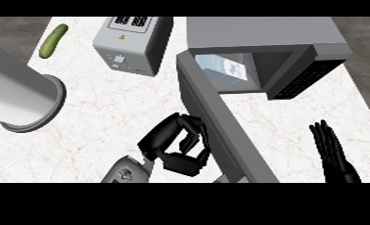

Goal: Pick up the milk, place it into the microwave and close the microwave

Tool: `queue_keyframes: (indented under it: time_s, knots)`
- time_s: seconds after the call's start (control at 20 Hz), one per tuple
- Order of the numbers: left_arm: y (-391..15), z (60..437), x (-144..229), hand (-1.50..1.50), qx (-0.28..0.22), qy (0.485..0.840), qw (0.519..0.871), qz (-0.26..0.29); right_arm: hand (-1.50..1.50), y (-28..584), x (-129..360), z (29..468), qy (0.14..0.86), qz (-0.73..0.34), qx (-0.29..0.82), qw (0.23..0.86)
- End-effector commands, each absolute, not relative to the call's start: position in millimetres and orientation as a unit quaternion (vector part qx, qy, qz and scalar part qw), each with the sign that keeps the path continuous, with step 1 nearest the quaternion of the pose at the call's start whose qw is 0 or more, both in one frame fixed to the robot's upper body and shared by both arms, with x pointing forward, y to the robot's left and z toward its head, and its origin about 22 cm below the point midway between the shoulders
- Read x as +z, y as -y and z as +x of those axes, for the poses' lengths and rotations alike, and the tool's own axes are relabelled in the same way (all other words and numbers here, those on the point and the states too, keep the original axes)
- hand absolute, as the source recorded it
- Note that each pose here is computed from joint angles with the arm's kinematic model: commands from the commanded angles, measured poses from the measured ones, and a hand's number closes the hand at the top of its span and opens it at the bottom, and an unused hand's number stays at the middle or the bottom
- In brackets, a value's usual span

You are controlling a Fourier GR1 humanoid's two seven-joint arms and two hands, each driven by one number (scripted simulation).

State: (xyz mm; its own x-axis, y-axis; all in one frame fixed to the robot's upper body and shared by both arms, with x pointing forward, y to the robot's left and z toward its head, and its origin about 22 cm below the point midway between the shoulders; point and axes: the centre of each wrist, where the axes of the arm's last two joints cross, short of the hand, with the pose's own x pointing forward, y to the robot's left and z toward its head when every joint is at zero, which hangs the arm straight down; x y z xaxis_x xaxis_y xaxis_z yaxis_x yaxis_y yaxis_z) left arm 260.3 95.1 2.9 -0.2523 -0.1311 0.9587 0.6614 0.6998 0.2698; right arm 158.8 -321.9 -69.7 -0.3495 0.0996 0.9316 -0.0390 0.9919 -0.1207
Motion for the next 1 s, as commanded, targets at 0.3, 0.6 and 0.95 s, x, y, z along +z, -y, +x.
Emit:
queue_keyframes:
  time_s: [0.3, 0.6, 0.95]
  knots:
    - [-60, 274, -56, 1.50, -0.309, 0.751, 0.564, -0.149, -1.50, 323, -28, 135, 0.848, 0.055, 0.052, 0.524]
    - [-36, 270, -51, 1.50, -0.318, 0.729, 0.585, -0.155, -1.50, 325, 19, 143, 0.852, 0.080, 0.086, 0.510]
    - [-21, 262, -43, 1.50, -0.267, 0.753, 0.576, -0.172, -1.50, 307, 38, 152, 0.849, 0.119, 0.112, 0.502]
